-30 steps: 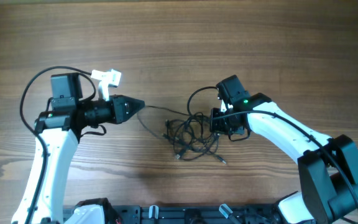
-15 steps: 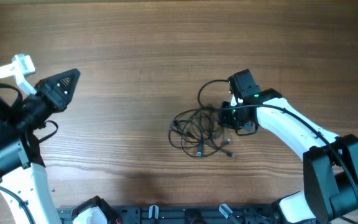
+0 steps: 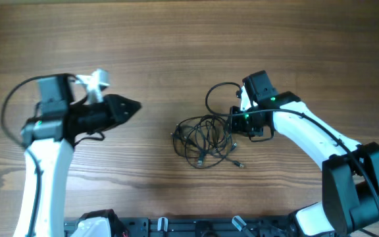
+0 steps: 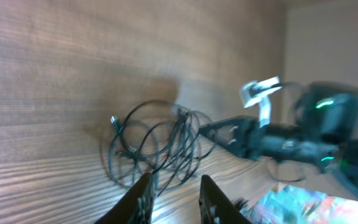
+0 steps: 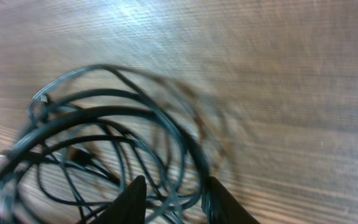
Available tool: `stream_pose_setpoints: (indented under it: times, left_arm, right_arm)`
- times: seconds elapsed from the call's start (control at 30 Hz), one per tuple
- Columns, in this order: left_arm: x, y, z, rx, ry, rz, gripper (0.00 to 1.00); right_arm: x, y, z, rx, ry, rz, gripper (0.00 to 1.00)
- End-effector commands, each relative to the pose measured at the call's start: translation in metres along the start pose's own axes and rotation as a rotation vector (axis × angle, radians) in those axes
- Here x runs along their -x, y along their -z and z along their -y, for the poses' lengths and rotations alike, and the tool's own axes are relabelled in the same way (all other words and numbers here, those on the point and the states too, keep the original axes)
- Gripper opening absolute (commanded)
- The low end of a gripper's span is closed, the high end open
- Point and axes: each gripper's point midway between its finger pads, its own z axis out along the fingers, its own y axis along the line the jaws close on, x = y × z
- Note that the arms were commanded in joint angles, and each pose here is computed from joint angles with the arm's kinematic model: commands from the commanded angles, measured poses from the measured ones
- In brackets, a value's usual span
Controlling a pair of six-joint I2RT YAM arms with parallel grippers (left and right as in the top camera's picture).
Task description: Untangle cables
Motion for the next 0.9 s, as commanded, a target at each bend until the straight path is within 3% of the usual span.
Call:
stream_pose_setpoints:
  times: [0.0, 0.17, 0.37, 0.87]
  left_arm:
    - [-0.015, -0.037, -0.008, 0.052, -0.046, -0.12, 0.35]
    - [-0.041, -0.087, -0.003, 0.036, -0.104, -0.273, 0.46]
    - [-0.063, -0.126, 0.004, 0.017, -0.172, -0.365, 0.51]
    - [-0.084, -0.16, 0.007, 0.068, -0.258, -0.403, 0.52]
  right_arm:
    - [0.023, 0.027, -0.025, 0.049, 0.062, 0.071, 0.33]
    - [0.012, 0.037, -0.047, 0.166, 0.07, 0.021, 0.35]
    - [-0.005, 0.04, -0.066, 0.276, 0.039, -0.068, 0.35]
    - [0.004, 0.034, -0.072, 0.239, -0.015, -0.013, 0.37]
